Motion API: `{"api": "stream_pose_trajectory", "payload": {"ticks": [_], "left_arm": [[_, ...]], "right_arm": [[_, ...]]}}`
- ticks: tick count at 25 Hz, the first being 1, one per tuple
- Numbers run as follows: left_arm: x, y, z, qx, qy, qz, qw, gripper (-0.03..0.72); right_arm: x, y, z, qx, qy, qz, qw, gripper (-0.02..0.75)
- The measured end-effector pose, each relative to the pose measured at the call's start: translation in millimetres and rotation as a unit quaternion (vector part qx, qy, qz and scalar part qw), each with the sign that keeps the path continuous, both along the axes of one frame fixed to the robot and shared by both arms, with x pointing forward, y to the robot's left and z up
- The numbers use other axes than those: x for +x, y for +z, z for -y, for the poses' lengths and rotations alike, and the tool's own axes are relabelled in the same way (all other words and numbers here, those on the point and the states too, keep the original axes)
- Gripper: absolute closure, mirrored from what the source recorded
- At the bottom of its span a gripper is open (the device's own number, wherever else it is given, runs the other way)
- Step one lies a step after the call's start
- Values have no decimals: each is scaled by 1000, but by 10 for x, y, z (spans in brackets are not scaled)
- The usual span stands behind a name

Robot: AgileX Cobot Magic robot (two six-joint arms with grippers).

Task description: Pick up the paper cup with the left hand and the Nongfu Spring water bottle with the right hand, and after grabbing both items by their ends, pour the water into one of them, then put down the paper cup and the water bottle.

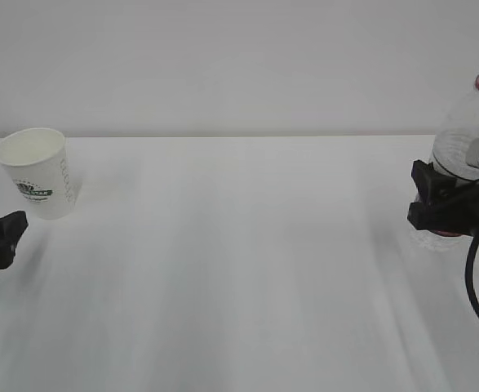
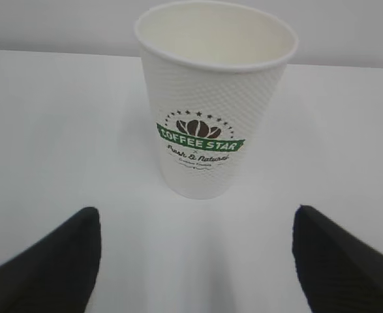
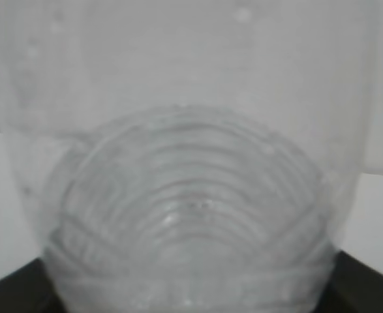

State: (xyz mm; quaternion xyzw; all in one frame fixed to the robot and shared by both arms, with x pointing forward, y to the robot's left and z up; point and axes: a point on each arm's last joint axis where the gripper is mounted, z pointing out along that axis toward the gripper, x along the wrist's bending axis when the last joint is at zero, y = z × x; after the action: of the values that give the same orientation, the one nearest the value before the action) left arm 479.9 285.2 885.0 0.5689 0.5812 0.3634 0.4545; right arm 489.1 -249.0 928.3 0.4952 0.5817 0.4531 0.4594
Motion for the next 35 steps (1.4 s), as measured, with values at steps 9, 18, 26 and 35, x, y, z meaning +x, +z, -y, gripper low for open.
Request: {"api": "stream_pose_trajectory", "payload": {"ticks": [9,18,26,35], "left_arm": [[112,-82,6,-5,2,-7,1000,8],[230,-40,143,-19,-17,12,1000,15],[396,-194,187,-17,-33,3,999,-4],[626,-339,210,-18,-33,5,999,-5]], "right_arm": [[0,0,-1,0,0,0,1000,242],[0,0,-1,0,0,0,1000,242],[0,0,-5,-1,3,0,1000,242],[-1,1,-13,-2,8,1,1000,243]]}}
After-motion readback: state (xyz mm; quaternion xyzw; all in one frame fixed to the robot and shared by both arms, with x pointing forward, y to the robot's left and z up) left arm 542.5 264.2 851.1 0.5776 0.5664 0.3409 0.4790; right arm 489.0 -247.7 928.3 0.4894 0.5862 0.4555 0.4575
